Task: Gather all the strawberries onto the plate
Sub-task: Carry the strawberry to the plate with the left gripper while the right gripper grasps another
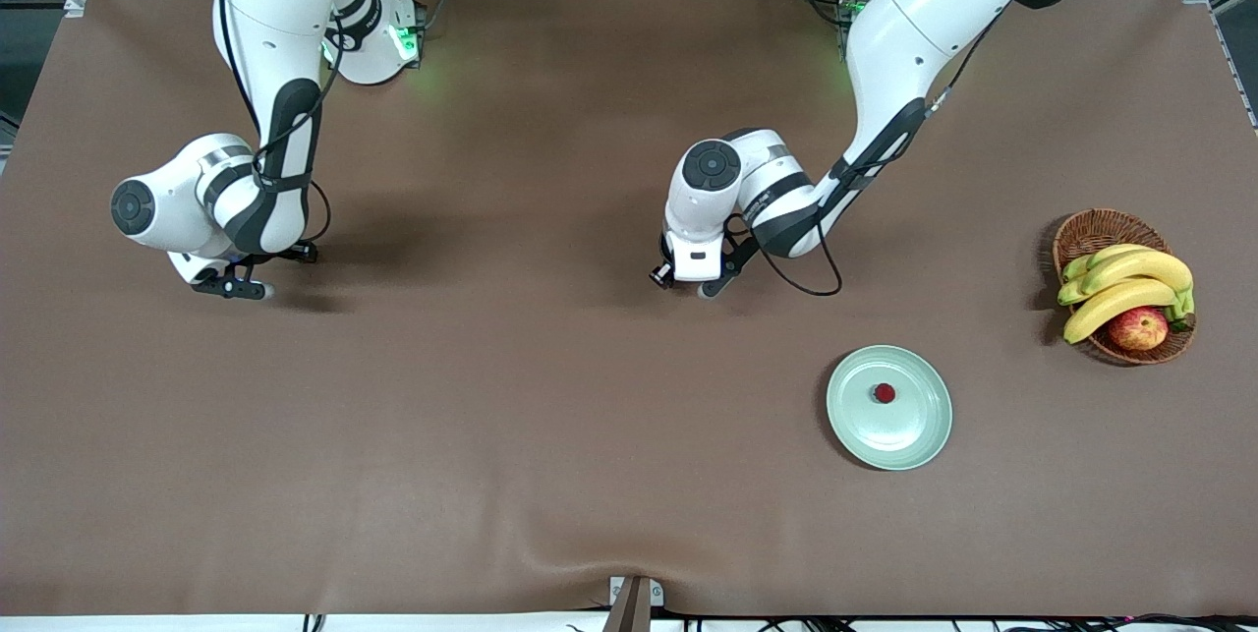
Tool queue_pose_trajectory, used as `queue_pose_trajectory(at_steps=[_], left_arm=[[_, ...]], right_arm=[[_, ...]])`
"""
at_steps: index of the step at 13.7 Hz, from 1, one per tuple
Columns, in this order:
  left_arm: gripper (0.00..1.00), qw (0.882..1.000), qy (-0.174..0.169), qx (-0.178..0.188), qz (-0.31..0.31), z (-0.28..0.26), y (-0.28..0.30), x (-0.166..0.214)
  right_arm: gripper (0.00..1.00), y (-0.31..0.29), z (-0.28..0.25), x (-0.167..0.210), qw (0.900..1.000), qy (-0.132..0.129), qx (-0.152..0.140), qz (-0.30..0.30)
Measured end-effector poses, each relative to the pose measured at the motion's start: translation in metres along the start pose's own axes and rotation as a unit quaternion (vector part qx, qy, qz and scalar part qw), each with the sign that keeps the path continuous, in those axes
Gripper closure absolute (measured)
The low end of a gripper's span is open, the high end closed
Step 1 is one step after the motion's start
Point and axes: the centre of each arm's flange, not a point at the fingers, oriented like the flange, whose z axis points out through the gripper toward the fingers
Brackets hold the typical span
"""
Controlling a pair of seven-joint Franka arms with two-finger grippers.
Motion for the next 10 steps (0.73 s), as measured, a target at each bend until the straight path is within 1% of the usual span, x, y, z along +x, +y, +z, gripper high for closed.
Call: queue_pose_trajectory(at_steps=[3, 5, 7, 8, 10], left_arm=[[0.67, 1.0, 0.001, -0.005, 0.008, -0.003, 0.004, 0.003], [0.67, 1.0, 0.006, -0.019, 0.024, -0.014, 0.015, 0.016], [0.67, 0.998, 0.019, -0.032, 0.047, -0.03, 0.027, 0.048], [0.67, 0.997, 0.029, -0.028, 0.063, -0.039, 0.031, 0.07], [0.67, 0.994, 0.051, -0.011, 0.098, -0.06, 0.033, 0.129]], right_arm=[[0.67, -0.015, -0.025, 0.016, 1.0, 0.001, 0.027, 0.006], [0.67, -0.03, -0.044, 0.027, 0.999, -0.007, 0.047, 0.026], [0.67, -0.057, -0.066, 0.04, 0.996, -0.024, 0.068, 0.056], [0.67, -0.073, -0.077, 0.045, 0.994, -0.037, 0.078, 0.072], [0.67, -0.108, -0.1, 0.053, 0.989, -0.059, 0.088, 0.104]])
